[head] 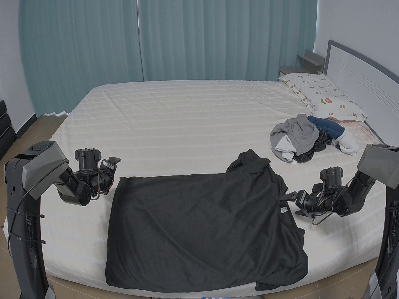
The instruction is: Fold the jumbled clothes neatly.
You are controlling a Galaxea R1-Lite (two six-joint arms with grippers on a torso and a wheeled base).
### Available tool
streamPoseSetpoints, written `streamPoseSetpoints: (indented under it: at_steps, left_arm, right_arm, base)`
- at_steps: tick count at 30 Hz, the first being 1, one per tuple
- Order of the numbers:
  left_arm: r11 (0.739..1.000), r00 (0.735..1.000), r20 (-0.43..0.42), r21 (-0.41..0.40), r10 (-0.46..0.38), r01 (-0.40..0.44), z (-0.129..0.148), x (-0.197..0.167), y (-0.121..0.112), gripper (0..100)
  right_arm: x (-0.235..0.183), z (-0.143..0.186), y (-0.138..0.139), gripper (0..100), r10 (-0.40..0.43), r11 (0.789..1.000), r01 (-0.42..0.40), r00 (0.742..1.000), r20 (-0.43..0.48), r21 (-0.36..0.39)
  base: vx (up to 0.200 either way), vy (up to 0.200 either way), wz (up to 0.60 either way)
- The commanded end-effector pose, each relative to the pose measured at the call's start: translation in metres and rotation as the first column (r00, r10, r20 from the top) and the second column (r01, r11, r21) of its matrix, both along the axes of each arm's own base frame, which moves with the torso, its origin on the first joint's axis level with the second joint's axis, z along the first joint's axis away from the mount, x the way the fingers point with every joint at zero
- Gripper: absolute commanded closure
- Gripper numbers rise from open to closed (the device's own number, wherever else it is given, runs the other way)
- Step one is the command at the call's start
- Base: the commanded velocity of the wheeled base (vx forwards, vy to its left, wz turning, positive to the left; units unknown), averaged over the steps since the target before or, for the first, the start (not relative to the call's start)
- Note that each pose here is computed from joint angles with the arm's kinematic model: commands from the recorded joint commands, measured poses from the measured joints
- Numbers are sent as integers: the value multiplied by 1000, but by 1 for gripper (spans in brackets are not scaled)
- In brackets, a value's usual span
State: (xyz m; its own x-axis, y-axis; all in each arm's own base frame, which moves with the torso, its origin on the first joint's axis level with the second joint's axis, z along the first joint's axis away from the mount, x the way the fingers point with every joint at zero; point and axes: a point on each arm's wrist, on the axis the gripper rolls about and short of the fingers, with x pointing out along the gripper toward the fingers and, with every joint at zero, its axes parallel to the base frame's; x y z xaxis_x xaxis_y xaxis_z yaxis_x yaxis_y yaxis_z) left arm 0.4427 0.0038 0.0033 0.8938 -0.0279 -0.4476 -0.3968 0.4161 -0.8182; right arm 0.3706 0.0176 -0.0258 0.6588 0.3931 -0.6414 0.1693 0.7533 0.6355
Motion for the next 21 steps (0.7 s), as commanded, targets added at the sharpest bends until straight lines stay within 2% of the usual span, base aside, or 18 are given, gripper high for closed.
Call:
streamPoseSetpoints:
  at_steps: [1, 8, 9, 21]
  left_arm:
    - [1000, 1000, 0, 3, -1, 1, 0, 0, 0, 0]
    - [1000, 1000, 3, 4, -1, 1, 0, 1, 0, 0]
    - [1000, 1000, 1, 3, -1, 1, 0, 1, 0, 0]
    - [1000, 1000, 0, 3, -1, 1, 0, 0, 0, 0]
  right_arm:
    - [-9, 0, 6, 0, 51, 998, -51, 999, 13, 39]
    - [-10, -5, 11, 0, 68, 997, -68, 998, 12, 31]
    - [-10, -5, 12, 100, 68, 997, -69, 998, 10, 32]
    - [-21, -9, 4, 100, 16, 999, -17, 1000, -20, -42]
  base:
    - [0, 0, 0]
    - [0, 0, 0]
    - [0, 0, 0]
    - [0, 0, 0]
